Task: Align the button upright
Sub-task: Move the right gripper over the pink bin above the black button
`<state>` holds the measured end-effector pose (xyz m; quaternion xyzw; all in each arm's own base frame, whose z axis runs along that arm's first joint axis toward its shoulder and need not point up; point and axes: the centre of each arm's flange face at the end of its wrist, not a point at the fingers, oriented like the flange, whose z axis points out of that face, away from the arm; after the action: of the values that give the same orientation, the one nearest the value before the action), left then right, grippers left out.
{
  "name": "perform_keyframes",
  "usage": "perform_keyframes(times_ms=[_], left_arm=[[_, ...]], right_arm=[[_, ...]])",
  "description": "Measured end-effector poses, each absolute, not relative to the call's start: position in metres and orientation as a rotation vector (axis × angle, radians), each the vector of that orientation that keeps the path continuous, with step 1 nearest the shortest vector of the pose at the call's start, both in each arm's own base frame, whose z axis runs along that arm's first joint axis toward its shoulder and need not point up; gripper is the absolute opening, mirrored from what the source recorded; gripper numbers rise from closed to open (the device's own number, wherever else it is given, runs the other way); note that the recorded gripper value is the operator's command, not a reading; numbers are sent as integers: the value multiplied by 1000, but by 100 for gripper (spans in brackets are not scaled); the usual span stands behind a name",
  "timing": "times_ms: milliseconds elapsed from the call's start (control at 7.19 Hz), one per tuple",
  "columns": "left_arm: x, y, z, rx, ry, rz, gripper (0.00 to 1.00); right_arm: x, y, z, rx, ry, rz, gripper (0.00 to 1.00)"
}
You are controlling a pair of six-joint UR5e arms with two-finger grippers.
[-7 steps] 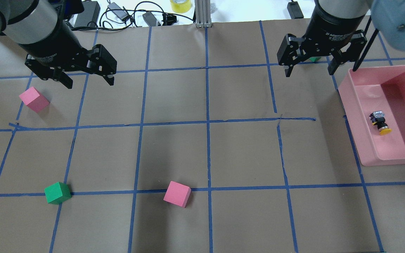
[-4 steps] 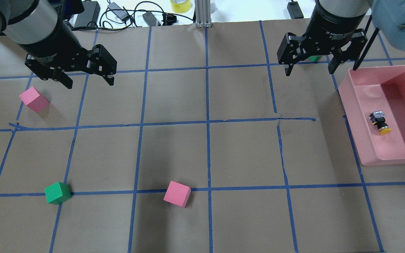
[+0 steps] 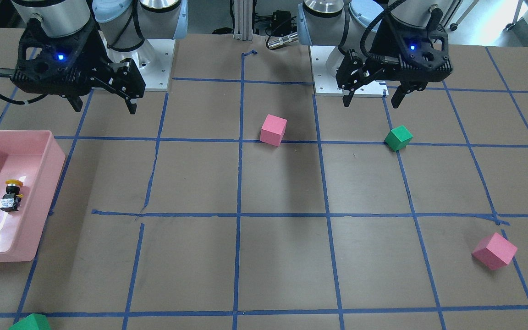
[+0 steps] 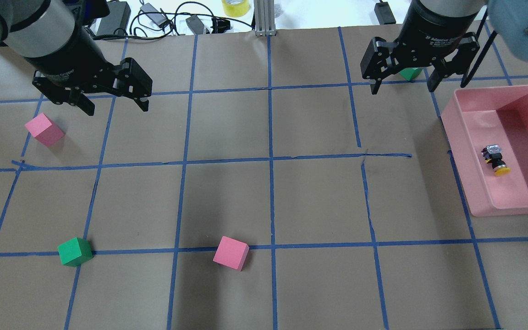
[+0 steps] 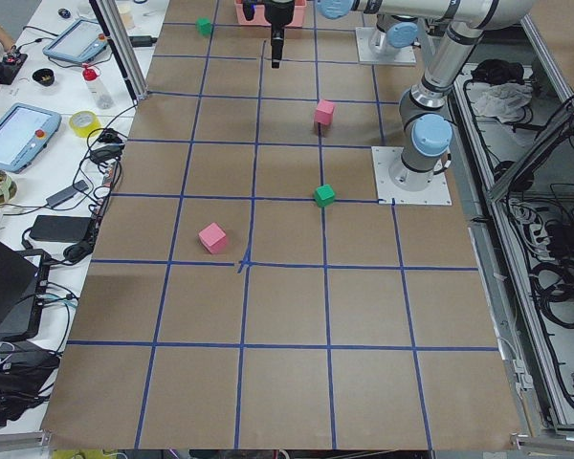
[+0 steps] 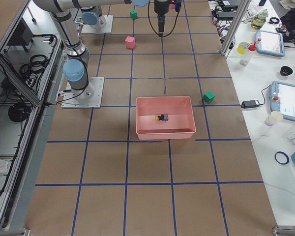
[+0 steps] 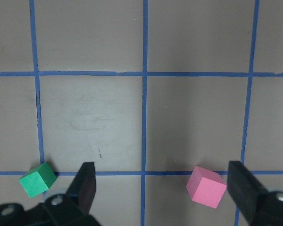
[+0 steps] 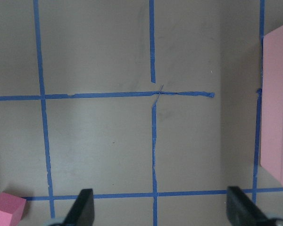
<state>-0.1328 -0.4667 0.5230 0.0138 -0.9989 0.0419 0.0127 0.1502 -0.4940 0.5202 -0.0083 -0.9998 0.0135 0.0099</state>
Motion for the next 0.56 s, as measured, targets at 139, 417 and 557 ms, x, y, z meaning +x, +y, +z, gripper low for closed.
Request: perform_keyframes(times_ms=[139,417,557], left_arm=[[-133,-467,523,43,-3113,130,100],[-133,-467,523,43,-3112,130,100],[-132,-467,523,44,-3113,130,100]], right_arm=[[151,-494,520,-25,-3122,45,100],[150,-495,518,-26,-3116,42,100],[147,-496,514,-34,-3107,36,100]])
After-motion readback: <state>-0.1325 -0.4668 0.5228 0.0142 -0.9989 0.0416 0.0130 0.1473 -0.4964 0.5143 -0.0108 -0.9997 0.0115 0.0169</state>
